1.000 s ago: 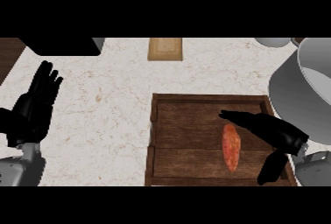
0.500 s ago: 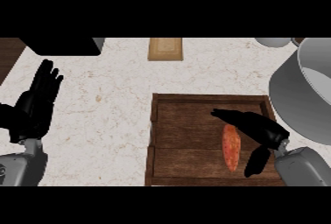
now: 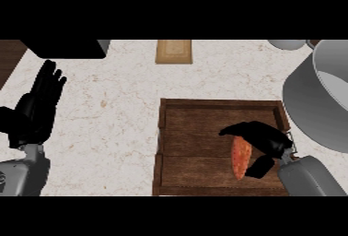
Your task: Pick the sweet potato from the tray and place it in the pot
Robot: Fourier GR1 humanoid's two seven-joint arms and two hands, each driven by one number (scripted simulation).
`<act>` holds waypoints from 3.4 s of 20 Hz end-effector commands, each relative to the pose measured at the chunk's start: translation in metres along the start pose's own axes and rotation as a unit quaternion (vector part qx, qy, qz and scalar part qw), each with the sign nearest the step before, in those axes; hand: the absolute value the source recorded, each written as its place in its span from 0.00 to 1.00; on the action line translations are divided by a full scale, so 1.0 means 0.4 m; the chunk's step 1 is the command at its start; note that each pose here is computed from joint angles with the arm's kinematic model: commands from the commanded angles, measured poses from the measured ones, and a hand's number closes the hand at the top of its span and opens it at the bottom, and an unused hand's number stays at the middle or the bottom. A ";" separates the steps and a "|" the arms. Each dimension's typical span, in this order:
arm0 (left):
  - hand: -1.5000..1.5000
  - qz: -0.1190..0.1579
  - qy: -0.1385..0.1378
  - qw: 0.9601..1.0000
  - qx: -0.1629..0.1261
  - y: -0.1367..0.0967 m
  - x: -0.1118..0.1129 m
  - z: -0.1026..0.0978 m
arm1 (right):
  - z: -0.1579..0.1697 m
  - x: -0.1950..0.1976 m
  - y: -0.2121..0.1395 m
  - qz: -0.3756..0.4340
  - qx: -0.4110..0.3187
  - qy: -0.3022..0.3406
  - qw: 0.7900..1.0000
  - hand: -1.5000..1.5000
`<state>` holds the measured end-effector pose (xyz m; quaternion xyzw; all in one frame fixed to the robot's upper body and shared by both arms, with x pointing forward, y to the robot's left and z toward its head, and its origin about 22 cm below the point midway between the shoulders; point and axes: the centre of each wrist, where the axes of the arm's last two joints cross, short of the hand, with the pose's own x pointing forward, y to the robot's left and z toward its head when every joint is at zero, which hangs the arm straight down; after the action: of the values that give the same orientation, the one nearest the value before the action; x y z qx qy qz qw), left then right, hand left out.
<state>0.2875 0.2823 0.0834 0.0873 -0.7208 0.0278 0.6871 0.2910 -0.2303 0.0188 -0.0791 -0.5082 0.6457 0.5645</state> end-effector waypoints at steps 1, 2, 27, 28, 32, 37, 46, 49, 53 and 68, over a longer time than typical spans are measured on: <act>0.50 0.004 0.003 1.000 0.004 -0.017 -0.013 0.012 | 0.020 -0.002 0.014 0.045 0.014 -0.043 0.998 1.00; 0.50 0.003 -0.002 1.000 -0.003 -0.002 0.006 -0.017 | -0.026 -0.010 -0.015 0.049 0.005 -0.039 0.998 1.00; 0.50 -0.002 0.006 1.000 0.018 -0.002 -0.010 0.033 | 0.191 0.239 0.121 -0.050 -0.272 0.066 0.959 1.00; 0.50 0.006 0.010 1.000 0.020 0.030 -0.005 0.026 | 0.229 0.240 0.078 -0.049 -0.315 0.064 0.946 1.00; 0.50 -0.005 0.007 1.000 0.007 0.040 0.007 0.013 | 0.287 0.258 0.024 -0.075 -0.438 0.069 0.893 1.00; 0.50 -0.003 0.008 1.000 -0.003 0.013 -0.017 0.022 | 0.374 0.269 -0.051 -0.068 -0.529 0.088 0.841 1.00; 0.50 0.000 0.000 1.000 0.009 0.018 -0.012 0.013 | 0.480 0.111 -0.117 -0.096 -0.571 0.128 0.805 1.00; 0.50 0.001 -0.002 1.000 0.006 -0.024 0.003 0.001 | 0.455 0.029 -0.204 -0.123 -0.574 0.134 0.799 1.00; 0.50 -0.001 0.002 1.000 -0.010 -0.026 0.028 -0.003 | 0.448 -0.079 -0.248 -0.150 -0.573 0.142 0.793 1.00; 0.50 -0.004 -0.004 1.000 -0.006 0.013 0.013 0.008 | 0.380 -0.345 -0.285 0.035 -0.575 0.290 0.764 1.00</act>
<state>0.2896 0.2759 0.0924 0.0831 -0.7235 0.0216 0.6850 0.2875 -0.4265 0.1183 -0.5648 -0.6191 0.1814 0.5146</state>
